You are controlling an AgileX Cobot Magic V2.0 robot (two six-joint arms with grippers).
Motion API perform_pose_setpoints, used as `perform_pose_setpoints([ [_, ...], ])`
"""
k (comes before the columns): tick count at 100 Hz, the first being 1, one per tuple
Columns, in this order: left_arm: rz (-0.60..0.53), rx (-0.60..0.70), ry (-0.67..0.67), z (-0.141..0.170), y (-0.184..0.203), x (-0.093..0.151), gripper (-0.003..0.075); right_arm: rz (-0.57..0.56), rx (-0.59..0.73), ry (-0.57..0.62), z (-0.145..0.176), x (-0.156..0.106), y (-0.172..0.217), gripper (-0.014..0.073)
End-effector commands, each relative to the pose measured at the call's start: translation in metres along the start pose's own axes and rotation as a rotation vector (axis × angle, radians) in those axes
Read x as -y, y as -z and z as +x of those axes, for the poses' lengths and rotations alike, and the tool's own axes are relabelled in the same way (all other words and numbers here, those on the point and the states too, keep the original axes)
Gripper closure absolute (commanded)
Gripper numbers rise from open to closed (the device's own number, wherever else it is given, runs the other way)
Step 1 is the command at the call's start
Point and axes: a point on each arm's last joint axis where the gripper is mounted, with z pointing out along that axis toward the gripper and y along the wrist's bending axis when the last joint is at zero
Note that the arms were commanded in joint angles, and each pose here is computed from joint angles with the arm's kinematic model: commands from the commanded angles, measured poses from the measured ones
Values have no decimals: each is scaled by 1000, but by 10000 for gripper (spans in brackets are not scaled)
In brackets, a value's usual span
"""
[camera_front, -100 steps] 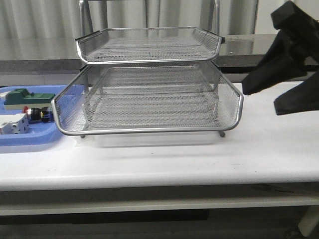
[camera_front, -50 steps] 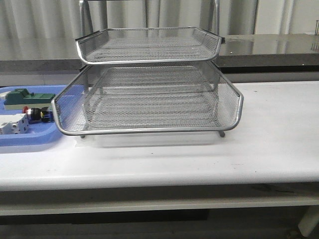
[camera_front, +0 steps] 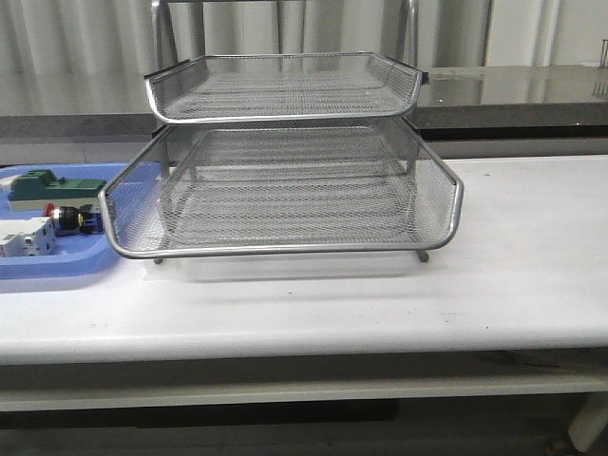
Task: Place button on rack with both arms
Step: 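Release the tray and withdraw the right gripper, then move the left gripper over the red-capped push button in the blue tray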
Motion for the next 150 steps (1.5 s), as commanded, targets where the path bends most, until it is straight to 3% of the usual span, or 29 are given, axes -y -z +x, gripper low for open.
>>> perform_pose_setpoints([
  [1,7,73,12,6,2,1,716,12,97,6,-12,2,10,206],
  [9,7,73,12,6,2,1,716,12,97,6,-12,2,10,276],
  [33,7,73,12,6,2,1,716,12,97,6,-12,2,10,594],
  [42,7,73,12,6,2,1,716,12,97,6,-12,2,10,669],
  [120,7,73,17,6,2,0,716,11,97,5,-12,2,10,666],
  [137,-5,136,235,-3,3,-2,716,11,97,5,-12,2,10,666],
  [150,-6,132,327,-11,3,-2,716,11,97,5,-12,2,10,666],
])
